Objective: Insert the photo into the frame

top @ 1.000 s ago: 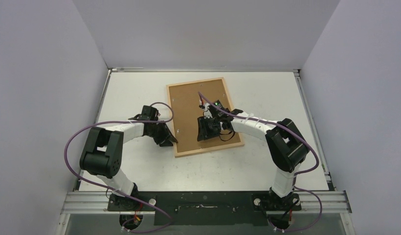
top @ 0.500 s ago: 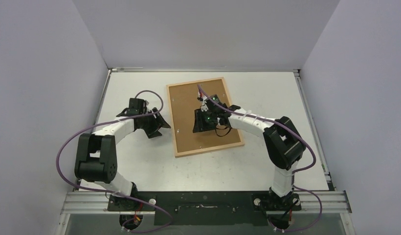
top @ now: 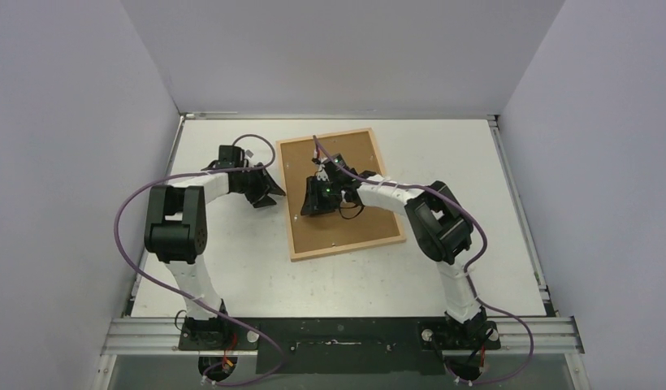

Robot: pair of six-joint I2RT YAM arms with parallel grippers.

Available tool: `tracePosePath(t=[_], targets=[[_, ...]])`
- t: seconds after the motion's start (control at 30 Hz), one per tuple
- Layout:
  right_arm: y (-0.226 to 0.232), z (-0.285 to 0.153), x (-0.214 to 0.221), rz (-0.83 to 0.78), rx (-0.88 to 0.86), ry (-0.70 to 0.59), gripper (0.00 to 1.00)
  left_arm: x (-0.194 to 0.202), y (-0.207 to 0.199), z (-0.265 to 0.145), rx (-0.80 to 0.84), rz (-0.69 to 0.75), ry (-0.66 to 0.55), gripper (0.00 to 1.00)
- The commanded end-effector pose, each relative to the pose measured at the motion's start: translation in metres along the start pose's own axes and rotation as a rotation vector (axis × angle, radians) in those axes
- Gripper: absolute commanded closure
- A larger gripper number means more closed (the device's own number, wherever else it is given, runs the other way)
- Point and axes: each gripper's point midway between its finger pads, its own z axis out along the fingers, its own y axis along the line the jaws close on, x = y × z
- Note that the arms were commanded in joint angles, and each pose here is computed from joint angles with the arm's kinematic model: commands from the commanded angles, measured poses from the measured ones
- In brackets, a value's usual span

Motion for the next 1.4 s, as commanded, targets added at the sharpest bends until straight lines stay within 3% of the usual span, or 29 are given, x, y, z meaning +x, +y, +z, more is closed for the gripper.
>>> tracePosePath(t=[0.0,0.13,0.33,0.9,1.37], targets=[[0.034,0.010,-0.005,-0.041,-0.086,-0.013,0.67,-0.012,-0.017,0.007,0.080,0.048,0.017,0.58],[0.035,0.018,-0.004,-0.034,-0.085,-0.005,0.68,-0.010,-0.015,0.014,0.082,0.033,0.053,0.66],[0.031,0.027,-0.005,-0.026,-0.073,-0.015,0.68,-0.005,-0.007,0.015,0.071,0.016,0.067,0.70],[0.023,0.040,-0.004,-0.029,-0.064,-0.029,0.69,0.005,0.001,0.021,0.066,-0.013,0.097,0.72],[0.038,0.050,0.009,-0.049,-0.205,0.027,0.71,0.009,0.003,0.022,0.071,-0.034,0.111,0.73]])
